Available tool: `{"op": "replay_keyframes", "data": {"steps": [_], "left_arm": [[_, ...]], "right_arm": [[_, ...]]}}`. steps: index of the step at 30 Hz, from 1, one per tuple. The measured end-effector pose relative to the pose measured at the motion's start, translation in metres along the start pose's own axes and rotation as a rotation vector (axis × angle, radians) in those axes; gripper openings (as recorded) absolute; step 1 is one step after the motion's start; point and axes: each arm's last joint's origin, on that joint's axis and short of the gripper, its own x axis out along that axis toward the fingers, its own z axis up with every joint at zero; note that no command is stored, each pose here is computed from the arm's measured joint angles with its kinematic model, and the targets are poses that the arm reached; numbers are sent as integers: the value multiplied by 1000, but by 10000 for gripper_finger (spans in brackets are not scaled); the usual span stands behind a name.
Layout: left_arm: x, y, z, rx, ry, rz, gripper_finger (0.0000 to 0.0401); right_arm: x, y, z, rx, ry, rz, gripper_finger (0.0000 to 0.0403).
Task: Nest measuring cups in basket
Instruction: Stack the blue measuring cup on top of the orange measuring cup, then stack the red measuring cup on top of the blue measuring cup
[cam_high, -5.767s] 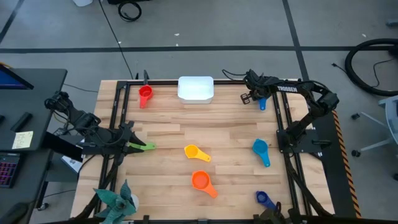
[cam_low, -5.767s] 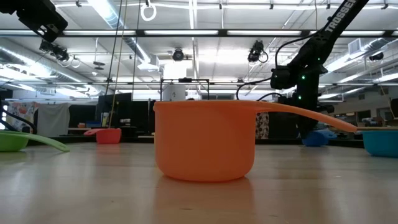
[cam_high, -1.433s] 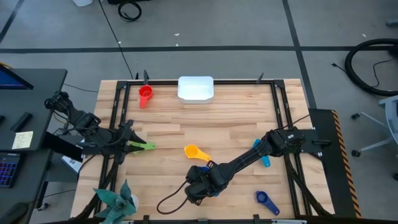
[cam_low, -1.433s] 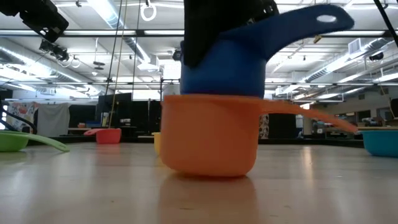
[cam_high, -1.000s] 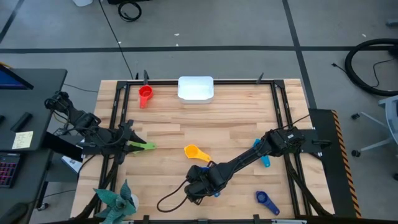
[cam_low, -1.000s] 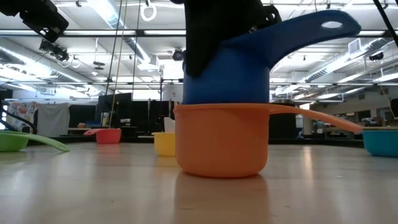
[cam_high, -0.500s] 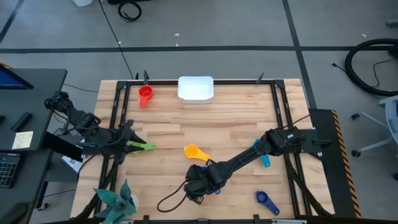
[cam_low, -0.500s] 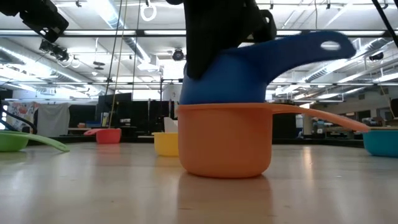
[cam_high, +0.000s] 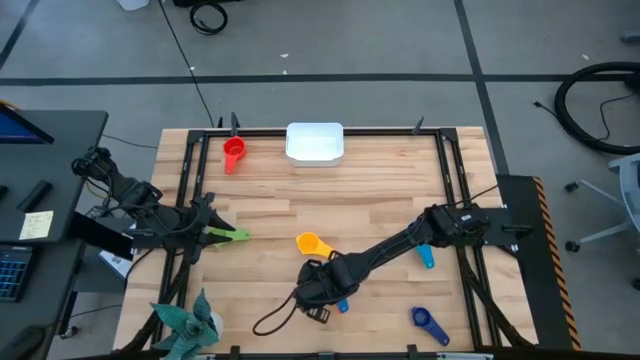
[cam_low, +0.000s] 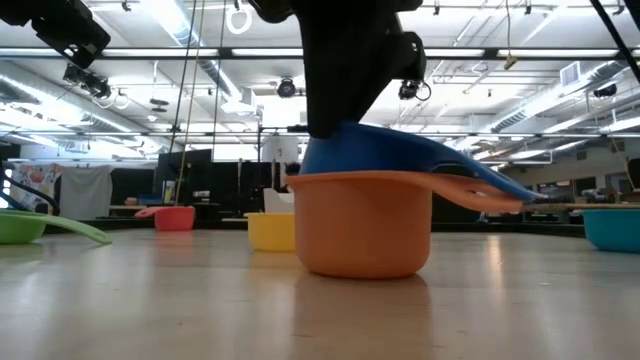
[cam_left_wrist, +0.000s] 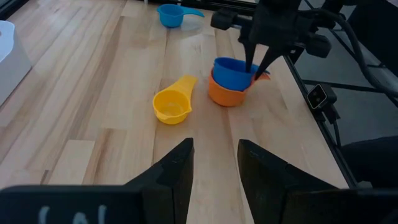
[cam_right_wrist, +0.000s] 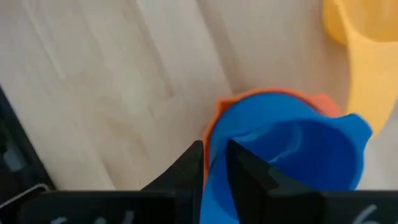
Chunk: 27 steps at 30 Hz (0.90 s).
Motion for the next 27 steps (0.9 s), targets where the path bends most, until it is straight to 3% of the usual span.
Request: {"op": "replay_keyframes", "data": {"steps": [14, 27], "left_arm": [[0, 0, 0, 8, 0, 0, 130], [0, 0, 0, 10, 2, 2, 130]], "right_arm": [[-5, -10, 11, -74, 72, 61, 66], [-83, -26, 9, -288, -7, -26, 66]]}}
